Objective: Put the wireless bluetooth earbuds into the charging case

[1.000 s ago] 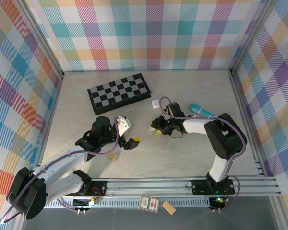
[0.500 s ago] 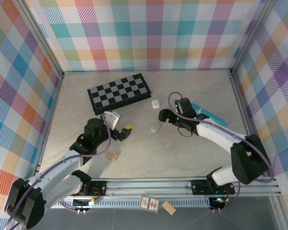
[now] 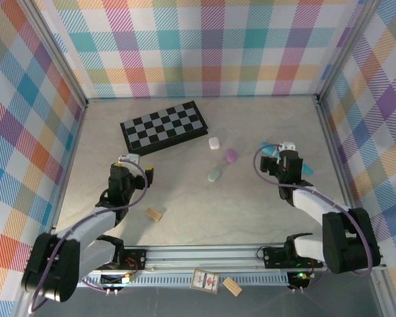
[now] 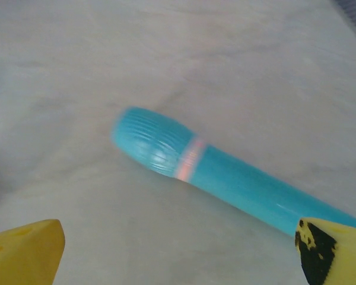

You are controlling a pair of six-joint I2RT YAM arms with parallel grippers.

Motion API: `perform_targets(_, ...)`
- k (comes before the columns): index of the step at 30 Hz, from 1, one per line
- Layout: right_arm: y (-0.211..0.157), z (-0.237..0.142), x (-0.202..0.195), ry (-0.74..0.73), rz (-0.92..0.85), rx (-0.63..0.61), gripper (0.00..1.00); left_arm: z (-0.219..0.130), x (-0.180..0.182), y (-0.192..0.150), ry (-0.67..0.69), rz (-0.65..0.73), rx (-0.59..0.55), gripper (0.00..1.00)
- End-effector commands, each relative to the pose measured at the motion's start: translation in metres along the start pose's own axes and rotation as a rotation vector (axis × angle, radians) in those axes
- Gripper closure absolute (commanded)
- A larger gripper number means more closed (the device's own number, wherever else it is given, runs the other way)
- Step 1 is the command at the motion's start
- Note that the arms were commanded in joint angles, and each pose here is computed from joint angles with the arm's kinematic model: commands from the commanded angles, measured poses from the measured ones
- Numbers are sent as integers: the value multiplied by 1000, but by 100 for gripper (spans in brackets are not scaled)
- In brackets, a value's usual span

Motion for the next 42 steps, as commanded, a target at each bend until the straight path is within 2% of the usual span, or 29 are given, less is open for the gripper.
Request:
perform_targets(1, 21, 9, -3, 70, 38, -208, 1, 13, 7, 11, 6, -62, -97, 0)
perform_targets(4, 25, 19, -4, 80, 14, -211, 1, 32, 12, 15, 1, -81, -100, 0)
perform_targets(7, 17, 32, -9, 98, 43, -187, 1, 50, 17, 21, -15, -143, -58, 1)
perform_targets(12, 10, 39, -8, 125, 37, -181, 1, 71, 14, 3, -6, -152, -34, 1)
perform_targets(42, 10, 39, -9, 123, 35, -180, 1, 75, 20, 3, 17, -185, -22, 0)
Point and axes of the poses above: each hand's point on the last joint's axis, 136 mm out from that joint toward the fingers, its own z axis out along the fingers, its own x axis along the line the jaws close on, y = z × x, the point moved 10 cm from there along -z, back along the fingers, and after that the axes turned 2 degrees about z, right-handed, at the moved point
